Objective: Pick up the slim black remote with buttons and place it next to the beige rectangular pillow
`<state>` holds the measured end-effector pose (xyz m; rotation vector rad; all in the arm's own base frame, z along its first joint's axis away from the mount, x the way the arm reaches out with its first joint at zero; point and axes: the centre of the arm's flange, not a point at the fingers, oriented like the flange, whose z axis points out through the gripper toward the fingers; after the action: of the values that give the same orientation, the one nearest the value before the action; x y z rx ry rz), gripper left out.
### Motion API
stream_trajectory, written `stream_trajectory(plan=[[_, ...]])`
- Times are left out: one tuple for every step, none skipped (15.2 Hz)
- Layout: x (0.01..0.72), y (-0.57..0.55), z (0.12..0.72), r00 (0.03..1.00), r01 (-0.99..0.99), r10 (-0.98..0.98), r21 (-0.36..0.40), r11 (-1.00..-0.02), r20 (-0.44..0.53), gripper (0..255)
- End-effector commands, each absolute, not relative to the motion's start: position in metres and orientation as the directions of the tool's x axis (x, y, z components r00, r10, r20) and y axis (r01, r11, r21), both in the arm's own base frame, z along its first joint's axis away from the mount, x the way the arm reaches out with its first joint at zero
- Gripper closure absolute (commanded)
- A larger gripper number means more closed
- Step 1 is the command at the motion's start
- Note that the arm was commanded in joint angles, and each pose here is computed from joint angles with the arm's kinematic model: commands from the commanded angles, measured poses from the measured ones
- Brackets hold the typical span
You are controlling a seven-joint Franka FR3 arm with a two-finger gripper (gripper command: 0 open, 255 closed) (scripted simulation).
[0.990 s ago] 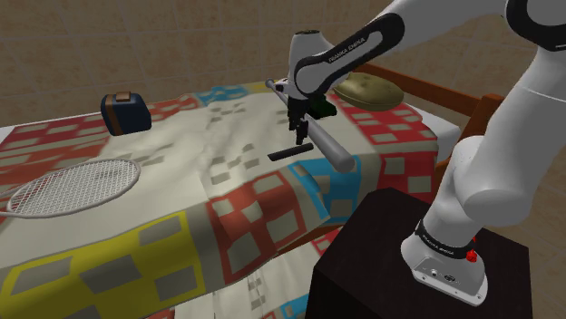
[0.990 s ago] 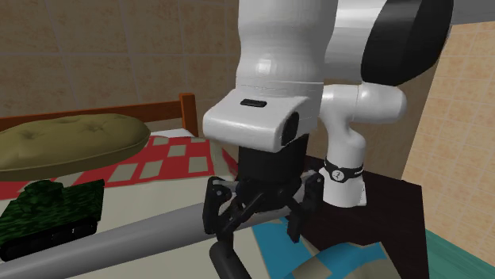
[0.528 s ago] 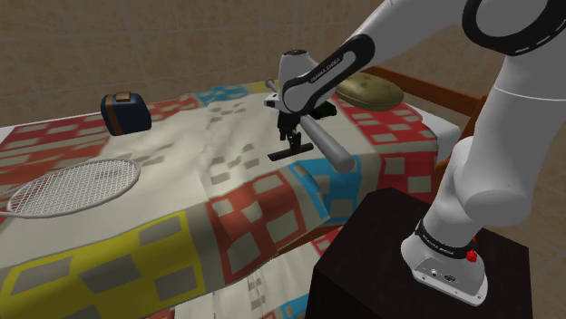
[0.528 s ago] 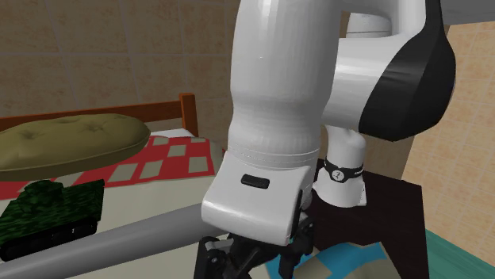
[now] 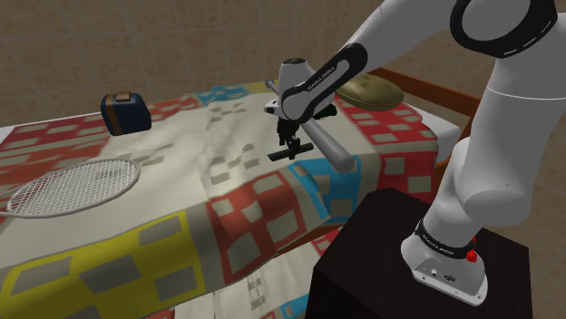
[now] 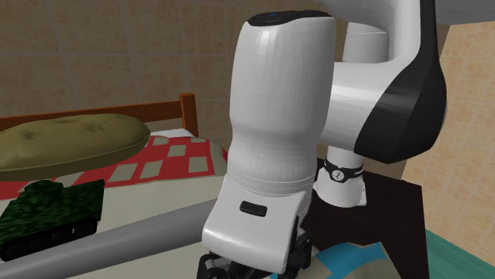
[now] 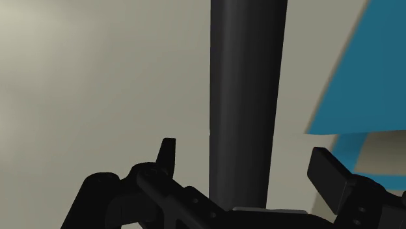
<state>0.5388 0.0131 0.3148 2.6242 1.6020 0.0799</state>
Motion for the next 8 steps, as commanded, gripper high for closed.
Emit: stream_trajectory(plan=[[0.5388,0.0131,0.3146,0.457,0.886,0.89,0.083,-0.456,0.01,0],[0.5388,0.0131,0.3146,0.457,0.886,0.89,0.083,-0.456,0.01,0],[0.5388,0.0131,0.3147,0.457,0.886,0.89,0.083,-0.456,0.01,0],[0.5388,0.0131,0.3147,0.457,0.886,0.89,0.083,-0.456,0.01,255],[0.5388,0.0131,0.3147,0.457,0.886,0.89,0.083,-0.456,0.01,255],[0.5388,0.0131,0.3147,0.457,0.886,0.89,0.083,-0.456,0.01,255],[0.5388,0.0129,0.3145,0.457,0.886,0.89,0.083,-0.456,0.01,255],[0.5393,0.0132,0.3147,0.457,0.886,0.89,0.083,-0.456,0.01,255]])
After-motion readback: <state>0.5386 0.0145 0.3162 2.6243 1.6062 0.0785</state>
